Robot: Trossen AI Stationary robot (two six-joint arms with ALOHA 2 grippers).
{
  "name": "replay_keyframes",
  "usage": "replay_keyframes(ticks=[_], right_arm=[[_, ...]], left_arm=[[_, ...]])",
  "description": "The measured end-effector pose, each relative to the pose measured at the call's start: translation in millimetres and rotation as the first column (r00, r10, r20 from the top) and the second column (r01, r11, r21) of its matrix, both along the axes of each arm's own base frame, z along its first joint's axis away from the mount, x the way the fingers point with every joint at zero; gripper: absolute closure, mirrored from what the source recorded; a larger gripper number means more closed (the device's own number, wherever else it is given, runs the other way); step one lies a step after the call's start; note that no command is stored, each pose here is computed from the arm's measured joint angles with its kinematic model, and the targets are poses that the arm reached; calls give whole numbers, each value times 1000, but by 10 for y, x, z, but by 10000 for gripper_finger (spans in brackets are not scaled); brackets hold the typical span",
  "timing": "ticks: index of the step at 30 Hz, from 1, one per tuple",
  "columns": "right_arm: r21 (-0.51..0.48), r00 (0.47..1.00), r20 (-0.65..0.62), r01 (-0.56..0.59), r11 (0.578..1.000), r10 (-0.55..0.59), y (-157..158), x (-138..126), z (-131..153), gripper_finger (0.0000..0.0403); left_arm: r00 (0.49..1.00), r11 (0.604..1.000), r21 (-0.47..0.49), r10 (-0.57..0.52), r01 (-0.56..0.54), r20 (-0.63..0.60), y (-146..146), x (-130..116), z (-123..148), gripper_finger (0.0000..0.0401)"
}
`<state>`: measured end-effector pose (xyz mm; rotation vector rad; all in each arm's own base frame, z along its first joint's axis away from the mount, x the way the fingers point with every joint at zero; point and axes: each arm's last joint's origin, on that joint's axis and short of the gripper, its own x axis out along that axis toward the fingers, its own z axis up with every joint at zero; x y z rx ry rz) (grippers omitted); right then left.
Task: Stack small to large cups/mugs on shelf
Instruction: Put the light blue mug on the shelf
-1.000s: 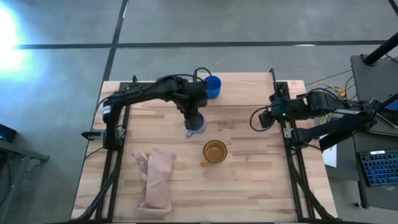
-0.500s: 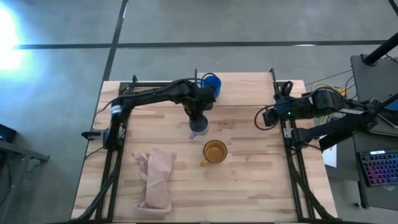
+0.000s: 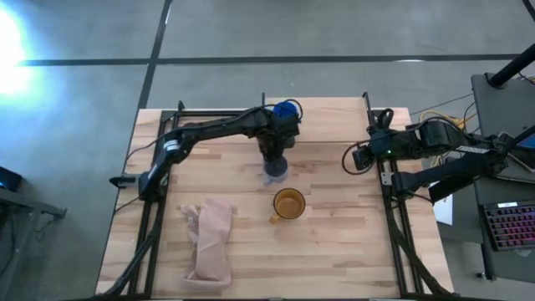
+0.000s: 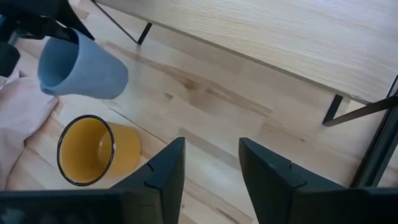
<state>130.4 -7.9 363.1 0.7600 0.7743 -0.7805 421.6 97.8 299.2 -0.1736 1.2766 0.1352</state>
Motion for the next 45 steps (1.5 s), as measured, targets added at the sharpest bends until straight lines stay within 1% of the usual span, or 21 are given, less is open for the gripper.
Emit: replay_keyframes(ticks=[3,9,16,23,26,31,34,36,38,42,45], right_arm=[[0,1000,0,0,1000,0,0,1,-1,263],[0,1000,2,1,1000,-1,0,3,-1,266],[0,1000,1,1,1000,-1,0,7,-3,269],[0,1000,0,0,1000,0,0,7,-4,271],[0,1000,0,0,1000,0,0,7,-4,270],[-1,1000,-3,-2,1000,2,0,5,-5,274],[-5,1000,-7,-1,1000,1,-1,2,-7,275],[-14,1000,-10,4,1000,-4,-4,-2,-7,275],[-15,1000,-21,5,1000,-5,-4,-11,-13,275],[-16,1000,-26,3,1000,-3,-4,-18,-14,275],[-18,1000,-27,-2,1000,2,-4,-21,-14,275]], left_arm=[[1000,1000,-16,-1,1,29,26,33,-39,399],[1000,1000,-20,-6,6,3,69,16,-130,399],[1000,1000,-21,-8,8,8,87,37,-254,399],[1000,1000,-20,-7,8,20,87,47,-275,399],[1000,1000,-24,-7,7,5,79,28,-271,399],[1000,1000,-4,-9,9,0,-97,-13,-168,399],[999,999,46,-18,16,38,-192,-69,9,399],[998,998,58,-17,13,62,-205,-104,97,399],[997,997,80,11,-17,74,-196,-127,143,399],[996,995,81,60,-66,72,-208,-208,234,399],[995,995,76,62,-67,77,-295,-283,338,399]])
